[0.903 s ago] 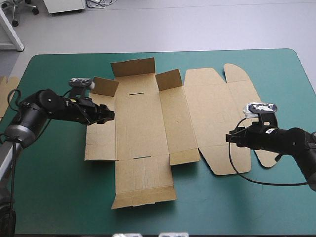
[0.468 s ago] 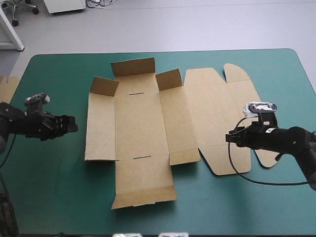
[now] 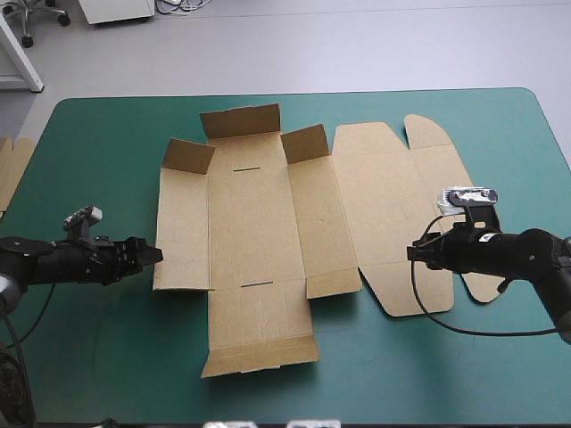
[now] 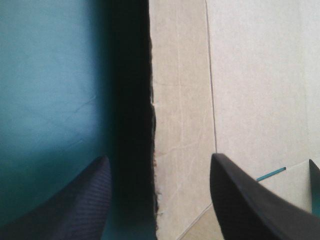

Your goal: Fold the box

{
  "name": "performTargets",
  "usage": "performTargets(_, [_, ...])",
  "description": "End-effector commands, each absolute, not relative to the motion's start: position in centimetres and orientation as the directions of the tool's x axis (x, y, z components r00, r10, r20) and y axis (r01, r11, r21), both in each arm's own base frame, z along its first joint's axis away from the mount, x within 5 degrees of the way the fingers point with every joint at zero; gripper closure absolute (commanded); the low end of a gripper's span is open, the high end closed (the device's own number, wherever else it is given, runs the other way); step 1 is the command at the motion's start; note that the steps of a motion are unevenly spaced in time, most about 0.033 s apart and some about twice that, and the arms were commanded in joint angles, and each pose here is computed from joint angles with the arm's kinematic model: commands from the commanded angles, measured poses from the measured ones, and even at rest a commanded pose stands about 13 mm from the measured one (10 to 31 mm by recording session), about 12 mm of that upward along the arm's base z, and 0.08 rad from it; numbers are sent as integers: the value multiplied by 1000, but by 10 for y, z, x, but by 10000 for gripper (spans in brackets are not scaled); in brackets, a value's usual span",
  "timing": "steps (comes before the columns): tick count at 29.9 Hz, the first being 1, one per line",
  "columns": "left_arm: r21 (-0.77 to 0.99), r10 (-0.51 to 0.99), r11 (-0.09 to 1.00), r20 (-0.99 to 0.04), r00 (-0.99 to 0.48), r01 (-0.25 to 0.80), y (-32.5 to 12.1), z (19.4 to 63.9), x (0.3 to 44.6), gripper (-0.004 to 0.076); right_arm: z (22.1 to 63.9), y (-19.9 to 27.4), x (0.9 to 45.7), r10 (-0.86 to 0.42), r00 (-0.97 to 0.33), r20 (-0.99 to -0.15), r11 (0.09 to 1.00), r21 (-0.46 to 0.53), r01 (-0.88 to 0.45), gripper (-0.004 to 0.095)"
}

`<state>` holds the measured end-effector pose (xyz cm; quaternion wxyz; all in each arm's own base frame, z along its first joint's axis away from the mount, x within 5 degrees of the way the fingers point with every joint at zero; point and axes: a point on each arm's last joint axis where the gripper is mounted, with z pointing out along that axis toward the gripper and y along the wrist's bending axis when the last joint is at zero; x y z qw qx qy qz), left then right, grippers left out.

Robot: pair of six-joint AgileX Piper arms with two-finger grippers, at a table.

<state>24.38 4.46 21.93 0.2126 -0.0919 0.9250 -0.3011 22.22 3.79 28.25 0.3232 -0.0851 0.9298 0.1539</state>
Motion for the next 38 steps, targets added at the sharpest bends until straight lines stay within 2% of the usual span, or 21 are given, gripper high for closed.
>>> performTargets(1, [-619,-338,785,-380,-861,-35,43,229,245,297,297,36,225,-39,-737,-675,939,228,-258,470])
performTargets(5, [-655,-351,755,-371,-860,-26,43,224,251,297,297,36,225,-40,-738,-674,939,228,-259,470])
performTargets(12, [-742,-369,669,-292,-882,-34,40,204,262,297,297,36,225,-39,-737,-675,939,228,-258,470])
performTargets(20, [-737,-279,675,-288,-916,26,11,198,269,297,297,36,225,-38,-735,-677,939,227,-257,471])
performTargets(25, [-713,-281,701,-298,-912,16,4,196,272,302,297,36,225,-37,-733,-679,940,226,-257,471])
performTargets(30, [-718,-299,696,-298,-906,6,5,197,274,365,297,36,225,-37,-733,-679,940,226,-257,471])
performTargets(35, [-709,-379,704,-319,-868,-47,10,197,281,496,297,36,225,-38,-736,-676,939,227,-258,471])
performTargets(38, [-709,-382,704,-328,-864,-42,10,200,283,546,297,36,225,-38,-736,-676,939,227,-258,471])
